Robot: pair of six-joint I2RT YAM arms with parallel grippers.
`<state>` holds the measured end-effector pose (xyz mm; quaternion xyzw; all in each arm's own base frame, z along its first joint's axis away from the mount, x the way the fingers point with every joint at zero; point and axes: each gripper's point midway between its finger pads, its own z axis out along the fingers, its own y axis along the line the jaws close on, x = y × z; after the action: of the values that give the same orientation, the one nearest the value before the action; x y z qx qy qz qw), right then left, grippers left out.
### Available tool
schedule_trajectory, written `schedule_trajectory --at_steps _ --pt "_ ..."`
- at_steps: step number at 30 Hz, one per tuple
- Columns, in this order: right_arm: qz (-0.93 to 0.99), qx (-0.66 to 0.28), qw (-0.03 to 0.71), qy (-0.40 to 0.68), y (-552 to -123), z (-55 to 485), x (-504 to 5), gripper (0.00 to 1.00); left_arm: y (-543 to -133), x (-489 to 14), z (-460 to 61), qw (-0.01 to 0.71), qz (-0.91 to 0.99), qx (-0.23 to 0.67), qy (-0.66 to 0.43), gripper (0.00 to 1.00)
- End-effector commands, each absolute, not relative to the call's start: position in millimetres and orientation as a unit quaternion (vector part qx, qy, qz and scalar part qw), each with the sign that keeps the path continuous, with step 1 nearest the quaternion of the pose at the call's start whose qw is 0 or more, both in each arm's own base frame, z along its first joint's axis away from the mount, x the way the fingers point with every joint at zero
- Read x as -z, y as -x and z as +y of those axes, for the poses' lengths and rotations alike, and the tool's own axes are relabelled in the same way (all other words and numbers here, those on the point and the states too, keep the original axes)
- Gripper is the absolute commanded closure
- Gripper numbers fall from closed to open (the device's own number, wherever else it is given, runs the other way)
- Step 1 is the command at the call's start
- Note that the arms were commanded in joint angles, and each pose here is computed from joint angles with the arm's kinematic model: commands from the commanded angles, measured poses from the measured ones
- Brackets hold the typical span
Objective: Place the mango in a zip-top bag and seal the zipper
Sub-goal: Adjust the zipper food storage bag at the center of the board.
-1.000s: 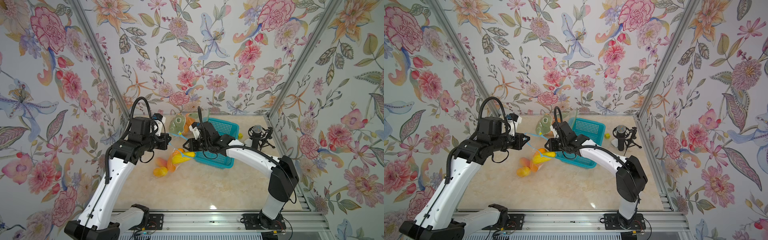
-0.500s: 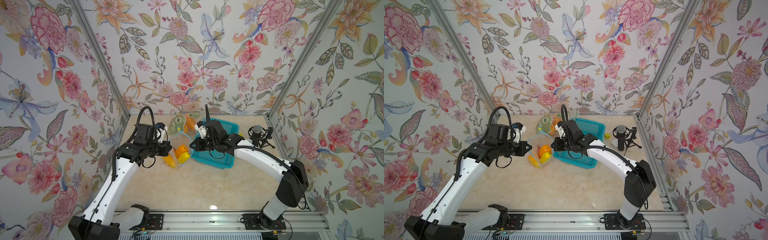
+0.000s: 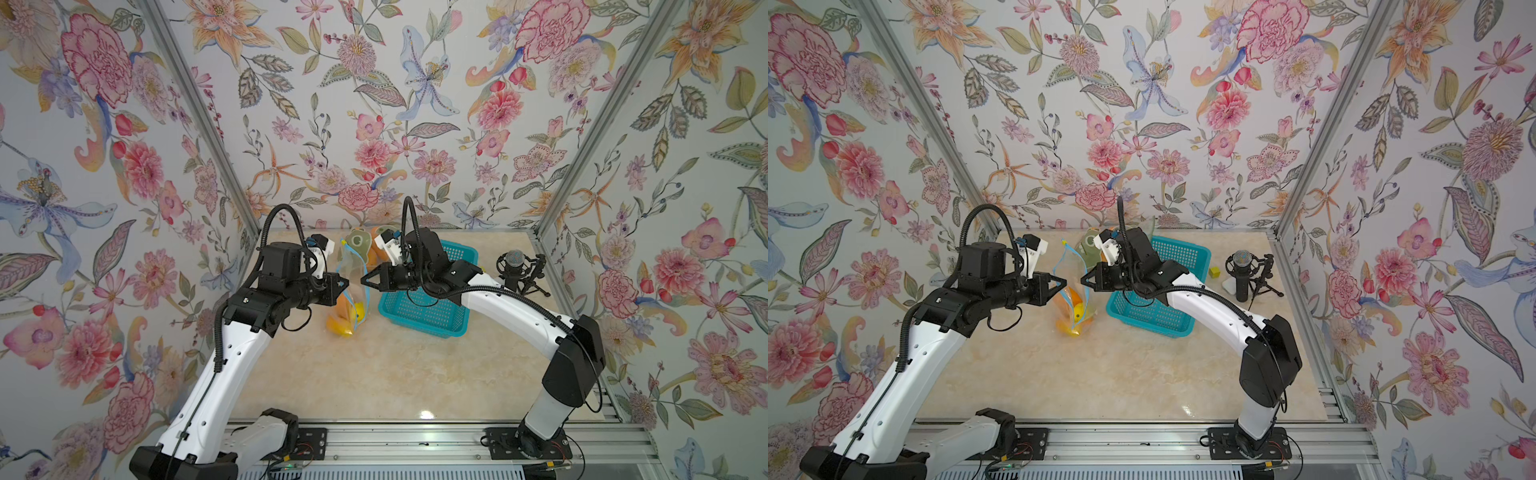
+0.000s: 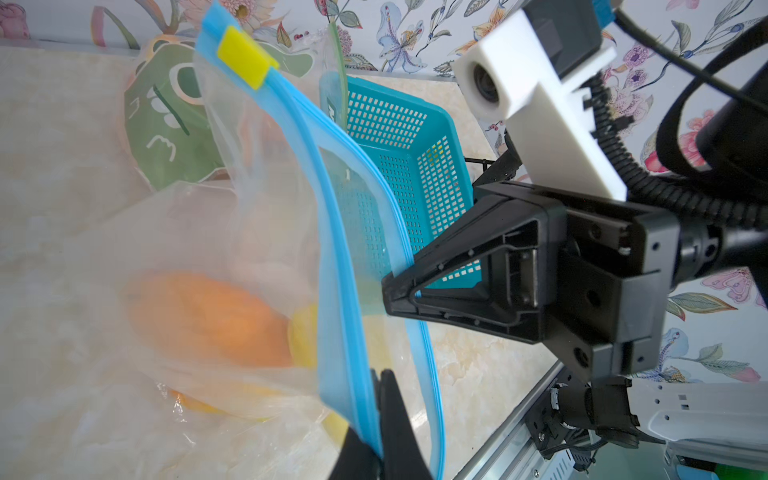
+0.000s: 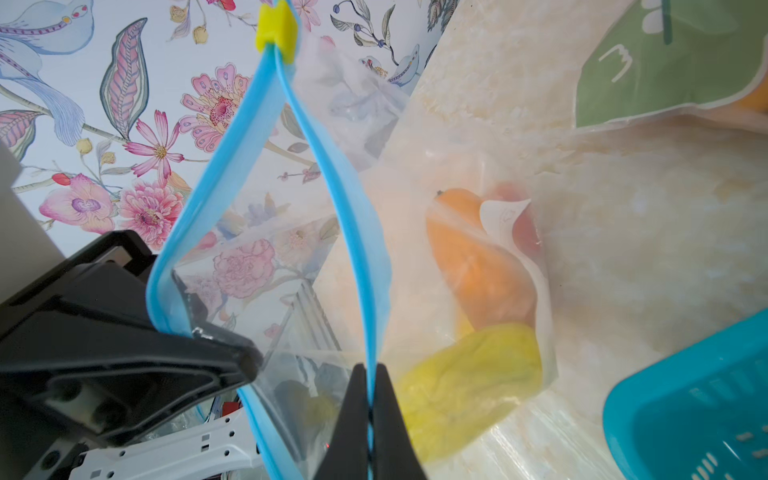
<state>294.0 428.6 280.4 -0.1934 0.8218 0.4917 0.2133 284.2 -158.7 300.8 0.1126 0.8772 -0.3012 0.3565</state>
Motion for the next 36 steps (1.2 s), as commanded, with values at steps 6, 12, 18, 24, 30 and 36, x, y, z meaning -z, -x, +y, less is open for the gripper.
schedule_trajectory --at_steps 6,12,18,24,30,36 --pt "0.806 -0.506 0.227 0.208 -299 434 -295 1.0 -287 -317 -156 0.376 0.869 0.299 -0.116 0.97" --pt "0.79 -0.519 0.229 0.231 -301 433 -306 1.0 -293 -334 -143 0.409 0.868 0.261 -0.109 0.75" --pt "0.783 -0.514 0.208 0.282 -291 434 -300 1.0 -303 -388 -106 0.509 0.834 0.201 -0.067 0.5" --pt "0.782 -0.496 0.196 0.321 -286 426 -285 1.0 -324 -402 -92 0.537 0.823 0.172 -0.064 0.38" --pt "0.774 -0.493 0.2 0.344 -279 425 -289 1.0 -360 -408 -104 0.526 0.824 0.197 -0.076 0.34" --pt "0.766 -0.481 0.211 0.37 -270 428 -290 1.0 -382 -401 -124 0.516 0.818 0.226 -0.117 0.33"
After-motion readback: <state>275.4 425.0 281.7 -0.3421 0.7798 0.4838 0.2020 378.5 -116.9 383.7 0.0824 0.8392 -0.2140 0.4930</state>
